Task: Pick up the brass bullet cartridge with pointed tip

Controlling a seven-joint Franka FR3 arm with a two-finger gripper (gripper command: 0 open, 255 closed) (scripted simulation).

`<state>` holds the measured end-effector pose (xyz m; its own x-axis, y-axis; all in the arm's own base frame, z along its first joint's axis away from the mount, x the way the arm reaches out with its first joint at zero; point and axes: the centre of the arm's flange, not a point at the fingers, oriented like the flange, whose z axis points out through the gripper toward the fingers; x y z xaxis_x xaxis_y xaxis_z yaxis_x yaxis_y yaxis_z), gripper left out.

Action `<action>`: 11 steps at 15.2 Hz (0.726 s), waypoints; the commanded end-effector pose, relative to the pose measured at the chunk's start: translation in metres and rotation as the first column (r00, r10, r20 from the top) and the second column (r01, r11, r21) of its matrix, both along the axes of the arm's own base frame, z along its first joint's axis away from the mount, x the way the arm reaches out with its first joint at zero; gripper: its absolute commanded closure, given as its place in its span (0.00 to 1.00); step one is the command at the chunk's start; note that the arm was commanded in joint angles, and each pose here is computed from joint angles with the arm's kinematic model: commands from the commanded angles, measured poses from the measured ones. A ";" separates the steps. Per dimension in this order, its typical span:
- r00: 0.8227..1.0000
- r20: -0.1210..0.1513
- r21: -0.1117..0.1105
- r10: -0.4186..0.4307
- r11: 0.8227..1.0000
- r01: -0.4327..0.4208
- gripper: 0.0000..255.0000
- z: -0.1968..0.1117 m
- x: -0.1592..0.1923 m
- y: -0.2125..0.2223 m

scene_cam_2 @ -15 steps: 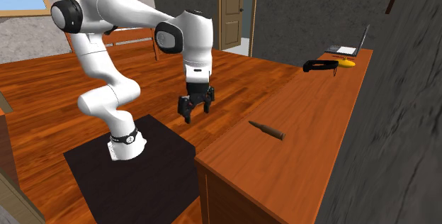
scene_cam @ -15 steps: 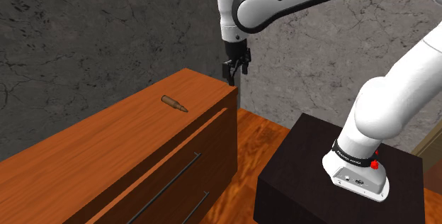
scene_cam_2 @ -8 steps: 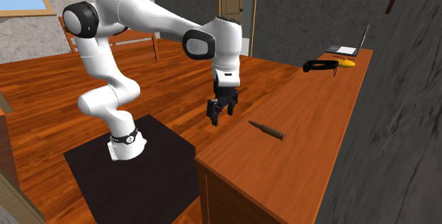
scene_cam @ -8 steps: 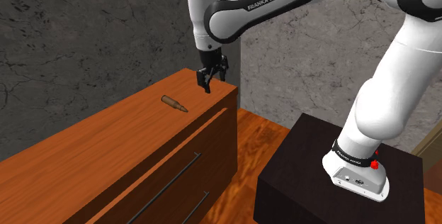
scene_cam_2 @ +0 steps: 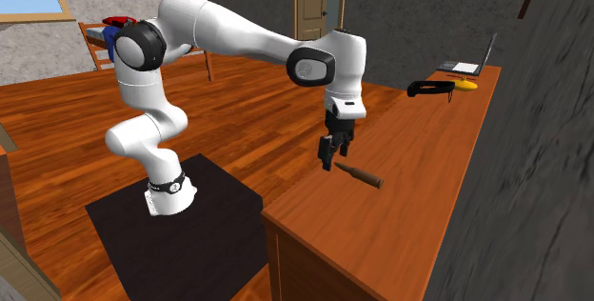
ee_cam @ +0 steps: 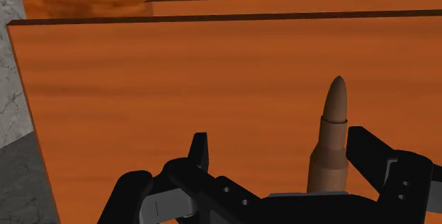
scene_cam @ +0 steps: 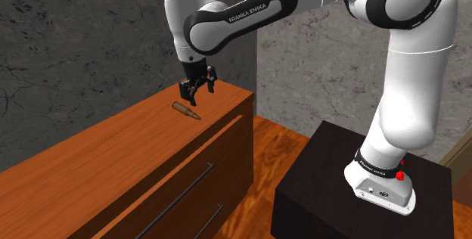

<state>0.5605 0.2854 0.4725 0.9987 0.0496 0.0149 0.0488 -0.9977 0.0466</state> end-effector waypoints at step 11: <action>1.000 0.015 0.007 0.003 1.000 -0.003 0.00 -0.041 0.038 0.051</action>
<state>0.5986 0.3366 0.4376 0.9982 0.0527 0.0302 0.0515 -0.9979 0.0401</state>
